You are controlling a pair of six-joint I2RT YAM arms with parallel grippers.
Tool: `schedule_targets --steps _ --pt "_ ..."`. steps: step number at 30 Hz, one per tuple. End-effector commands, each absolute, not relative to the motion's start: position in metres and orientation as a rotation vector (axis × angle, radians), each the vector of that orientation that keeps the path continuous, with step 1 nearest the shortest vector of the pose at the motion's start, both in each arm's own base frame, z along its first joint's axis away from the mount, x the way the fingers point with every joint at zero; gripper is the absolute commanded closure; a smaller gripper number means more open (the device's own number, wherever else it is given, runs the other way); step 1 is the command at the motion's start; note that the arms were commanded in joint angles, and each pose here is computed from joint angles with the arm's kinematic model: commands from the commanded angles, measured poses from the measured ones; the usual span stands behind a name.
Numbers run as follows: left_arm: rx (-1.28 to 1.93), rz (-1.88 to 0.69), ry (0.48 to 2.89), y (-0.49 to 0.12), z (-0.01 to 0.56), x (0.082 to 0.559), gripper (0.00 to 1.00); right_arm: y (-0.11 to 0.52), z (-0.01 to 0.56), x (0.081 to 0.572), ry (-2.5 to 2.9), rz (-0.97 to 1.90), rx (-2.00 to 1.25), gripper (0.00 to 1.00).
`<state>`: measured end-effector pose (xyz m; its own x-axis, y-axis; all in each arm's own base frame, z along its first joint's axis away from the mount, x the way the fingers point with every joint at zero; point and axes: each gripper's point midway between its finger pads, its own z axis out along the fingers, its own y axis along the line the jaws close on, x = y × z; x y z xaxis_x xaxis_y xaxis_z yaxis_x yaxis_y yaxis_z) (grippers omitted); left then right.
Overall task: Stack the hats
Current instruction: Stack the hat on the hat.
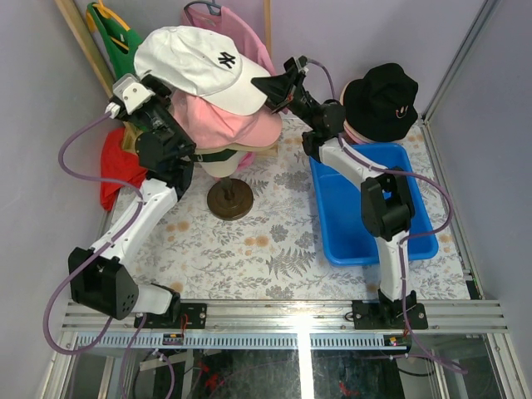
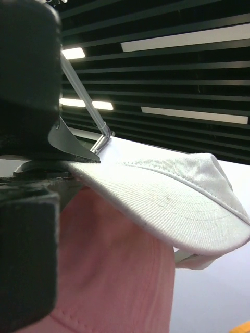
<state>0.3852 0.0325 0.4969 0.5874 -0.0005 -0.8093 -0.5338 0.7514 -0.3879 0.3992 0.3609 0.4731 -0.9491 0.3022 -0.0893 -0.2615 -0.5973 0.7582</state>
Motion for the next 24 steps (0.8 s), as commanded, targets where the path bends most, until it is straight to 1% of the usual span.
schedule_targets --steps 1,8,12,22,24 --pt "-0.771 0.280 0.834 0.049 0.506 0.363 0.41 0.326 0.524 0.351 1.159 2.878 0.064 1.00" --pt "-0.801 0.242 0.811 0.054 0.511 0.347 0.41 0.320 0.527 0.341 1.162 2.887 0.072 1.00" --pt "-0.806 0.197 0.806 0.051 0.514 0.339 0.41 0.315 0.523 0.339 1.150 2.900 0.103 1.00" --pt "-0.792 0.136 0.821 0.042 0.517 0.323 0.41 0.304 0.538 0.326 1.110 2.912 0.065 1.00" --pt "-0.787 0.121 0.826 0.039 0.519 0.321 0.41 0.304 0.532 0.326 1.127 2.914 0.089 1.00"
